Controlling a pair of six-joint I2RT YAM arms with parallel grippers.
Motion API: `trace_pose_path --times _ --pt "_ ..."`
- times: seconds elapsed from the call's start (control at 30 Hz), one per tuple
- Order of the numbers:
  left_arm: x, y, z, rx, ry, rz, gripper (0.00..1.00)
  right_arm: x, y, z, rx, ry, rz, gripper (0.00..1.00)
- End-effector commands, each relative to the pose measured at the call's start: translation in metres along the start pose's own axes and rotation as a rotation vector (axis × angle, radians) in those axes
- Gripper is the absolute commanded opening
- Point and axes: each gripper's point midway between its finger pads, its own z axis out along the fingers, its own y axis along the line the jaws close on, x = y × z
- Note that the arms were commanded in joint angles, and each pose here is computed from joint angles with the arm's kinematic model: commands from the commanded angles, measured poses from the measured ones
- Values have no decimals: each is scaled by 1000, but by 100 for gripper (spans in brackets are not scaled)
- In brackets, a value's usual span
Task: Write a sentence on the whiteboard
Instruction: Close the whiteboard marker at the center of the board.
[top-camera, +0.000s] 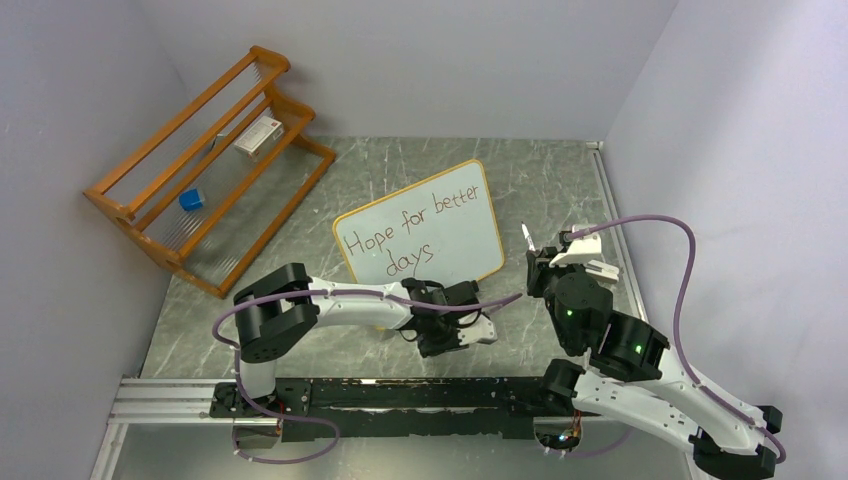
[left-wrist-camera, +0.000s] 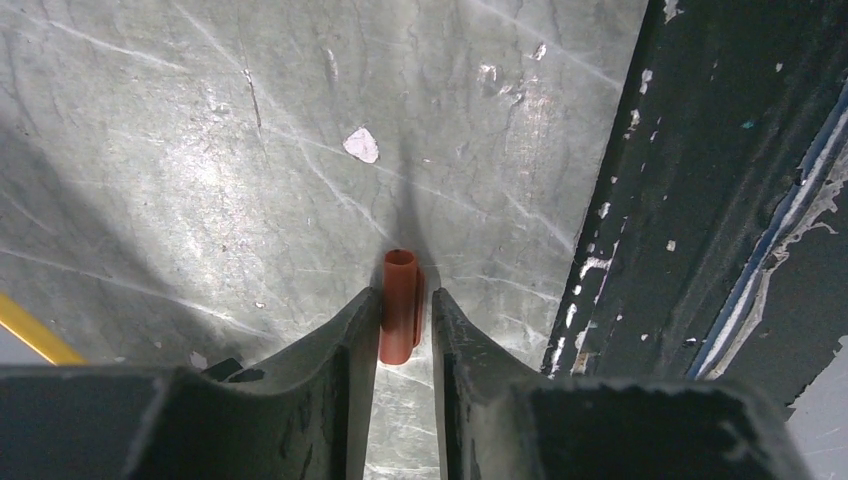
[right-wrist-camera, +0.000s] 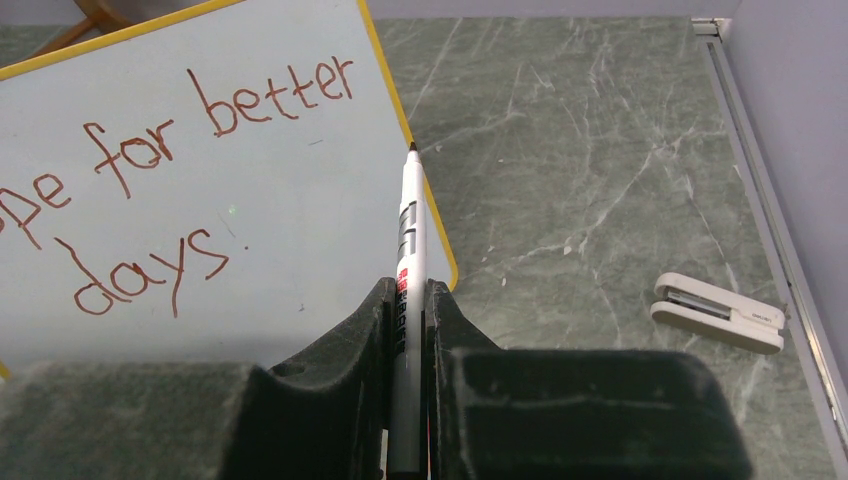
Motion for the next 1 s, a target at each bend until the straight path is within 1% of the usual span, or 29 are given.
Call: trace_pose_path --times 0.0,0.13,0.3,0.53,0.77,0.97 --pt "52 -11 8 53 175 -31 28 -3 -3 1 19 -19 36 0" --pt "53 -12 6 53 165 -27 21 -4 -3 0 21 -23 40 0" --pt "42 -12 -4 45 105 -20 12 -3 -3 1 21 -19 35 0" --pt "27 -1 -28 -31 31 -16 6 -2 1 2 8 -12 27 0" --pt "14 13 -60 -139 -64 -8 5 0 6 3 -8 -3 18 0" --pt "2 35 -110 -304 -180 11 5 1 18 4 -66 8 19 0"
